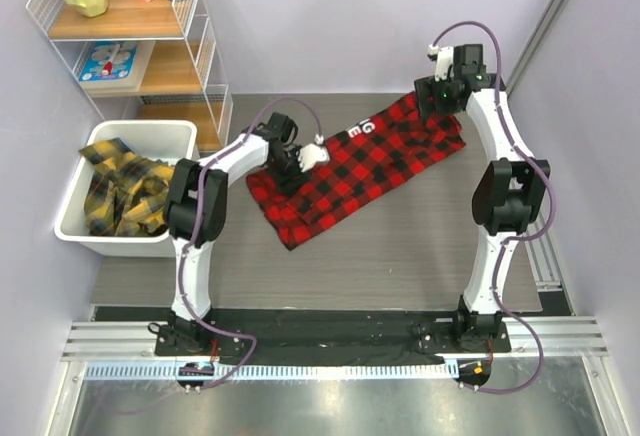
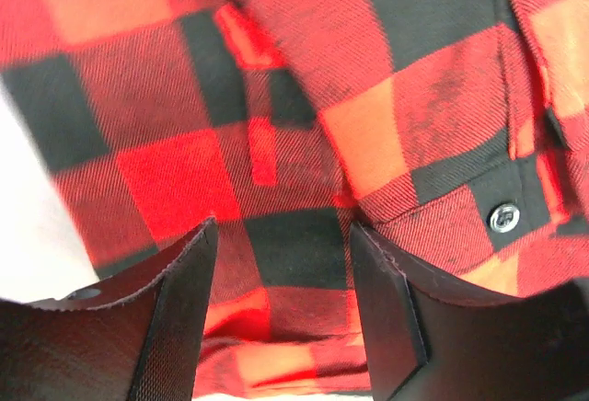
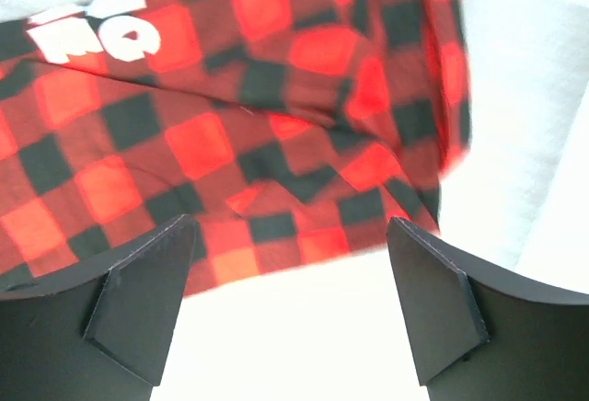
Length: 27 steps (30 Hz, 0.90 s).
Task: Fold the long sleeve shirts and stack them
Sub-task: Fold the shirt
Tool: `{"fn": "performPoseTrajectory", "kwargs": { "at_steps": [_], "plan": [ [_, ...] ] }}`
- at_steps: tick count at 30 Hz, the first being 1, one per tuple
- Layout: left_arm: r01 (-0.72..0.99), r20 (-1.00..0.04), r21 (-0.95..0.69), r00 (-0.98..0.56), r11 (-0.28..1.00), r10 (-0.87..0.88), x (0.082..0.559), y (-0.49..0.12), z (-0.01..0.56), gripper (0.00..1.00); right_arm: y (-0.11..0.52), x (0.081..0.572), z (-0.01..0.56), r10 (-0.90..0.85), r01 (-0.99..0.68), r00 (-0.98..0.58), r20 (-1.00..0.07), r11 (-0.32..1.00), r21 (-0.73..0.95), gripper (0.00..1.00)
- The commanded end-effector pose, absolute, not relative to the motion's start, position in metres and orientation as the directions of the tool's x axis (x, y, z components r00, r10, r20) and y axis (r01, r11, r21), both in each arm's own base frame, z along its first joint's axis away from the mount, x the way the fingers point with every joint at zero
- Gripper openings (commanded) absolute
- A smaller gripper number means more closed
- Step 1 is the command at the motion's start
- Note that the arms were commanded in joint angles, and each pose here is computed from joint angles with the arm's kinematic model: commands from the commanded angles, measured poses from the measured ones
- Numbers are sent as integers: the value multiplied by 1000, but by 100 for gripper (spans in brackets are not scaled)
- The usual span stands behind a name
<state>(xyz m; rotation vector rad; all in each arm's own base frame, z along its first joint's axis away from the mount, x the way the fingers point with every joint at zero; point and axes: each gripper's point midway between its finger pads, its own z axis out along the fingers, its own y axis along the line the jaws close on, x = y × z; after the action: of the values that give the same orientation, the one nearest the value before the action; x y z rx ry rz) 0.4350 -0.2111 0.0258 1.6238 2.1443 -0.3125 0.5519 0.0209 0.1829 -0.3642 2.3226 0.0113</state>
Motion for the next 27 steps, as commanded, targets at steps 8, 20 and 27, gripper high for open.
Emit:
{"fn": "performPoseTrajectory", "kwargs": {
  "at_steps": [8,20,27],
  "plan": [
    [968,-381,-250,-61,-39,922,180,-306,62,61,27,483,96,-163,-260,-862,-480,955,142,90],
    [875,-720,-240,-451,421,528,291,-260,195,100,102,526,29,-434,-496,-779,-453,868,21,72],
    [705,-700,-237,-601,669,385,333,-201,200,100,139,593,24,-490,-515,-669,-558,848,-127,71]
  ]
}}
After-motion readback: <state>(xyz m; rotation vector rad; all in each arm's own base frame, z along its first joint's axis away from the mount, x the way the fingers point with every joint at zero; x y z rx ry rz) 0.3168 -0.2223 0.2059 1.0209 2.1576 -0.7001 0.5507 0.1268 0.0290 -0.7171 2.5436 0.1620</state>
